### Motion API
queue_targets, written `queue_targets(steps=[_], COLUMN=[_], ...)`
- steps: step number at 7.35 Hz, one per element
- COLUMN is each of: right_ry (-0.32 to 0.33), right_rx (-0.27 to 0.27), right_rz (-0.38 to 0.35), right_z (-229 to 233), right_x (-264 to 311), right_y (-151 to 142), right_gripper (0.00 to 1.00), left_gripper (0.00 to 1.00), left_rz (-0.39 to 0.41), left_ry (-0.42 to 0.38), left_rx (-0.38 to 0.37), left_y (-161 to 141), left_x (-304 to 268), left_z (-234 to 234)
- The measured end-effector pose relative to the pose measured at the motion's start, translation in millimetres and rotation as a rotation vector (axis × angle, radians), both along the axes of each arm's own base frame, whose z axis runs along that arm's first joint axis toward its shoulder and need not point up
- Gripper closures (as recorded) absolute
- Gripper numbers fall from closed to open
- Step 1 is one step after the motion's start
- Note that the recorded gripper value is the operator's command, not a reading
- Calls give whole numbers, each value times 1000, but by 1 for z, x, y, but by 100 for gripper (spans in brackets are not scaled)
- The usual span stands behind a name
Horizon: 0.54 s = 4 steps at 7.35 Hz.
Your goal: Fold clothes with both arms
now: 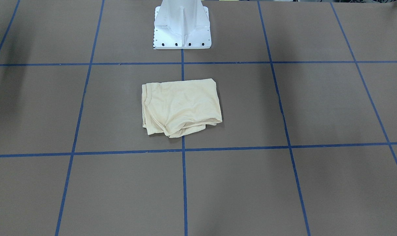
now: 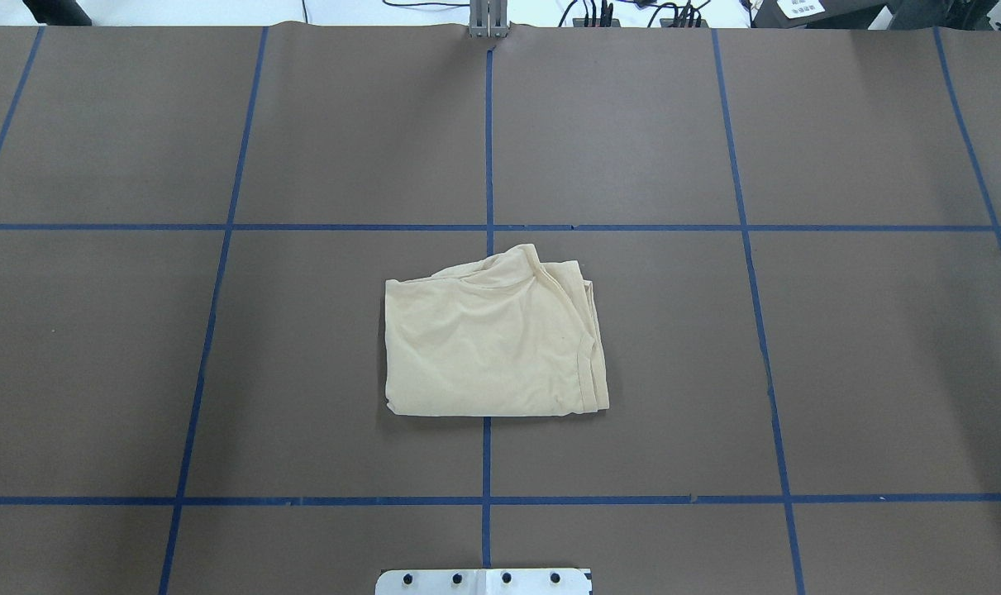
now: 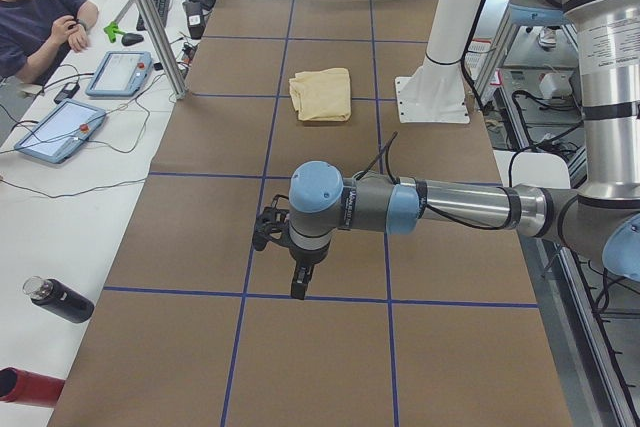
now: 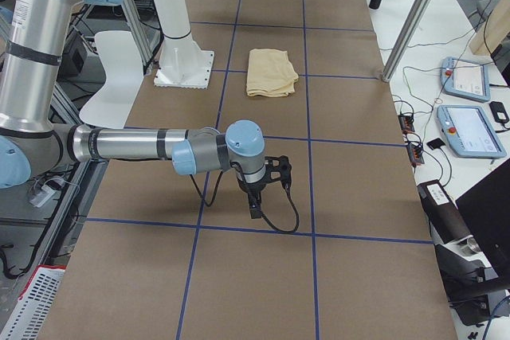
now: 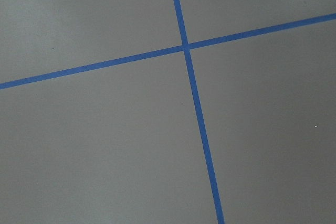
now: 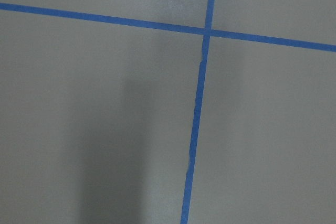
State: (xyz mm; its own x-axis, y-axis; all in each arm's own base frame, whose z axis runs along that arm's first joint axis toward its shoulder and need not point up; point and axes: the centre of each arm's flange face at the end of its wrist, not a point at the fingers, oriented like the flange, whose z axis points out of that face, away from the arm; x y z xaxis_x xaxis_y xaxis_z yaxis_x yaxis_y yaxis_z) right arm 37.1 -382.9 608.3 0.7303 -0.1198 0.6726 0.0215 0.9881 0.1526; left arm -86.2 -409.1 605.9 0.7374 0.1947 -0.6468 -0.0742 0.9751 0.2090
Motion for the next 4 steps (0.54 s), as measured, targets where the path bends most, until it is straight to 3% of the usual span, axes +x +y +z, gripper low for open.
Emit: queue_targets(steps=[4], right_ry=[0], right_rx=[11], right_rz=[-6], right_z=[-2], right_x=[-1], right_y=[-2], right_gripper=[0], left_gripper=[0], left_rz=[0], left_ry=[1], left_rx=[-1], left_y=[0], left_x=[0], left_z=[0])
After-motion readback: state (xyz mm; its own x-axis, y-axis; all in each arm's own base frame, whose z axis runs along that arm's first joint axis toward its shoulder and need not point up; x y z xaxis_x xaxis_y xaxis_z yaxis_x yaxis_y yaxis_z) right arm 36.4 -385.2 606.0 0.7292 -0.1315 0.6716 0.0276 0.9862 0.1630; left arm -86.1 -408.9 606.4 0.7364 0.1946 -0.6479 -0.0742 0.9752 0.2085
